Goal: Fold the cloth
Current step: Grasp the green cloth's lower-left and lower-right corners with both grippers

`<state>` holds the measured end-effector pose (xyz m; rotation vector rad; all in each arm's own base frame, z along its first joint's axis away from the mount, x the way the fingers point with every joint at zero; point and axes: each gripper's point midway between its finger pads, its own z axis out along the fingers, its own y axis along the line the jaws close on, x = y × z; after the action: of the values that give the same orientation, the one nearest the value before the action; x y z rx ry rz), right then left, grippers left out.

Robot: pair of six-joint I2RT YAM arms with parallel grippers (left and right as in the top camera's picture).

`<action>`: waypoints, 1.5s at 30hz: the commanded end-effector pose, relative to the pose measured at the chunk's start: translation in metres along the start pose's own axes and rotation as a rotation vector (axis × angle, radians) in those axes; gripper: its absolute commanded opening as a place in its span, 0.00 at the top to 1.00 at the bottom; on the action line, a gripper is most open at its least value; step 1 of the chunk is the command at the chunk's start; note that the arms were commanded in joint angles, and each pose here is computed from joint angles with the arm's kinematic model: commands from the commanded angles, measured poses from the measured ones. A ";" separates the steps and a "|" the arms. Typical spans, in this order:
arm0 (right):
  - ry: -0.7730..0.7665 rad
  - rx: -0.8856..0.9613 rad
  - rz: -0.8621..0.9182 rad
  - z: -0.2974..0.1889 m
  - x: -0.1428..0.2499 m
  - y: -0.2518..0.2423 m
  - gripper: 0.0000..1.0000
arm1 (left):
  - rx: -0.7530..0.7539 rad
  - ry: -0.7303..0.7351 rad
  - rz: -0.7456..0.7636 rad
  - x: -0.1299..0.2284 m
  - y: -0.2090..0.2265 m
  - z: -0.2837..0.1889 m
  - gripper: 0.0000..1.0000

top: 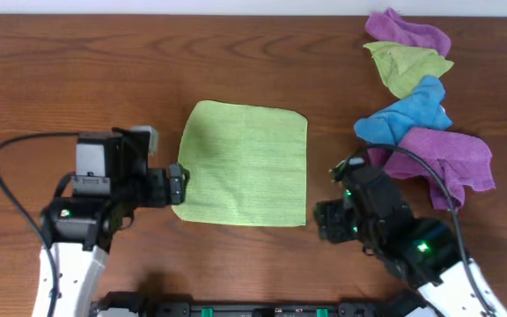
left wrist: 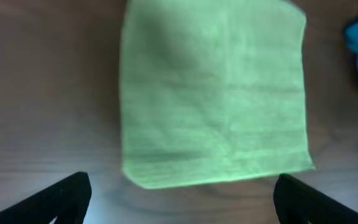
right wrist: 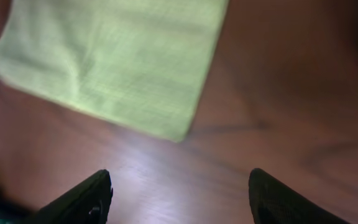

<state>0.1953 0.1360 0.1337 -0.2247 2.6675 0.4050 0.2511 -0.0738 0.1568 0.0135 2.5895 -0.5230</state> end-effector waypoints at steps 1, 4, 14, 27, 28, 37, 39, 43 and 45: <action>0.080 -0.120 0.091 0.012 0.020 0.014 0.30 | 0.158 0.093 -0.101 0.022 -0.012 0.019 0.05; 0.104 -0.214 0.143 0.022 0.026 0.023 0.29 | 0.239 0.154 -0.195 0.029 -0.006 0.028 0.05; 0.211 -0.269 0.268 0.056 0.043 0.022 0.30 | 0.387 0.248 -0.323 0.045 0.020 0.031 0.05; 0.267 -0.279 0.283 0.067 0.046 0.007 0.34 | 0.357 0.369 -0.366 0.065 0.039 0.058 0.05; 0.263 -0.283 0.283 0.066 0.045 0.005 0.35 | 0.327 0.374 -0.373 0.066 0.044 0.060 0.04; 0.213 -0.417 0.315 0.072 0.042 0.005 0.36 | 0.280 0.339 -0.401 0.057 0.055 0.069 0.05; 0.208 -0.440 0.311 0.073 0.043 0.007 0.37 | 0.286 0.350 -0.410 0.059 0.054 0.071 0.05; 0.207 -0.458 0.323 0.077 0.049 0.008 0.36 | 0.325 0.366 -0.436 0.065 0.051 0.077 0.05; 0.209 -0.462 0.323 0.079 0.051 0.008 0.37 | 0.341 0.379 -0.451 0.070 0.052 0.083 0.05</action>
<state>0.1829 0.1617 0.0455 0.0325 2.7802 1.1138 0.2410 -0.0573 0.0457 -0.3561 2.8268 -1.1572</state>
